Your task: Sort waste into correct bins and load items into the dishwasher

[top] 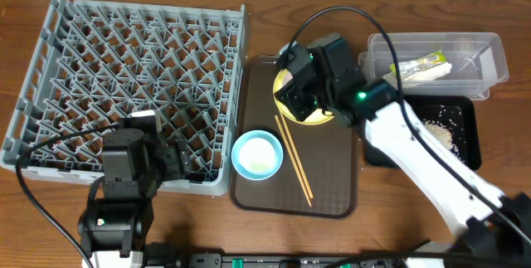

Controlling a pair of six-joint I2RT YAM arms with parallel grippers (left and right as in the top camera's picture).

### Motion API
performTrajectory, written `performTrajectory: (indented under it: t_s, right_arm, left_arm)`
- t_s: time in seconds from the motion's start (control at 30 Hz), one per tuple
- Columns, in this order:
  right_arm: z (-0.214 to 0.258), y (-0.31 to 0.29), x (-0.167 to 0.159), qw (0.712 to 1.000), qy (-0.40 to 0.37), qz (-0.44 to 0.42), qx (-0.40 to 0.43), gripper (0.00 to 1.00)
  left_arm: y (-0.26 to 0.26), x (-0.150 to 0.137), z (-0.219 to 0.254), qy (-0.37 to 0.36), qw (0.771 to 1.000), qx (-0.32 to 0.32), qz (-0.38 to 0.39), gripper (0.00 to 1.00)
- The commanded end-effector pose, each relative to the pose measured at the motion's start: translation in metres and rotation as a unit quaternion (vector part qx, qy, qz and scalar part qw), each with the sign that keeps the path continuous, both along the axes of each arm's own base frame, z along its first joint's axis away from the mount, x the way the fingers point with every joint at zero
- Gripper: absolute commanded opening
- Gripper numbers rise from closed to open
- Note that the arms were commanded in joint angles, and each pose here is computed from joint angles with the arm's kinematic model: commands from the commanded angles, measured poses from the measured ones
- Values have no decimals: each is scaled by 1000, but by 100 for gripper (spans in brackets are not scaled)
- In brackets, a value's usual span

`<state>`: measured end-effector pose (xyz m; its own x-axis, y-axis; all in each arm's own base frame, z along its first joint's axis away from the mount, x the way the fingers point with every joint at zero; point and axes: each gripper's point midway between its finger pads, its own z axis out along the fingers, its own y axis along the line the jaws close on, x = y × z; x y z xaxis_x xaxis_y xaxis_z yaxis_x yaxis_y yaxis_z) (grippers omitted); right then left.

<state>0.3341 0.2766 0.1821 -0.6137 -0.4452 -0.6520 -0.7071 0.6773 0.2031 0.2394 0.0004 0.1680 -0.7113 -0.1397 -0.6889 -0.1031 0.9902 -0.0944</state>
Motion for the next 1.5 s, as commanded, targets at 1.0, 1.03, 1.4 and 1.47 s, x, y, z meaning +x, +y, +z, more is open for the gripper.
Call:
performTrajectory:
  t_s: [1.0,1.03,1.4,1.47]
  right_arm:
    - [30,-29,24,990,54,-111,62,1]
    - [40,-31,25,988,63,-104,92,1]
    - [115,5,-30,929,146,133,314,1]
    - [128,8,-42,912,150,176,338,1]
  left_arm:
    - [-65,16,43,-79,979,-129,-139,86]
    - [-72,19,49,-91,973,-142,-158,86]
    - [-148,15,127,-216,845,-259,-414,86]
    - [-155,10,136,-229,819,-268,-452,86]
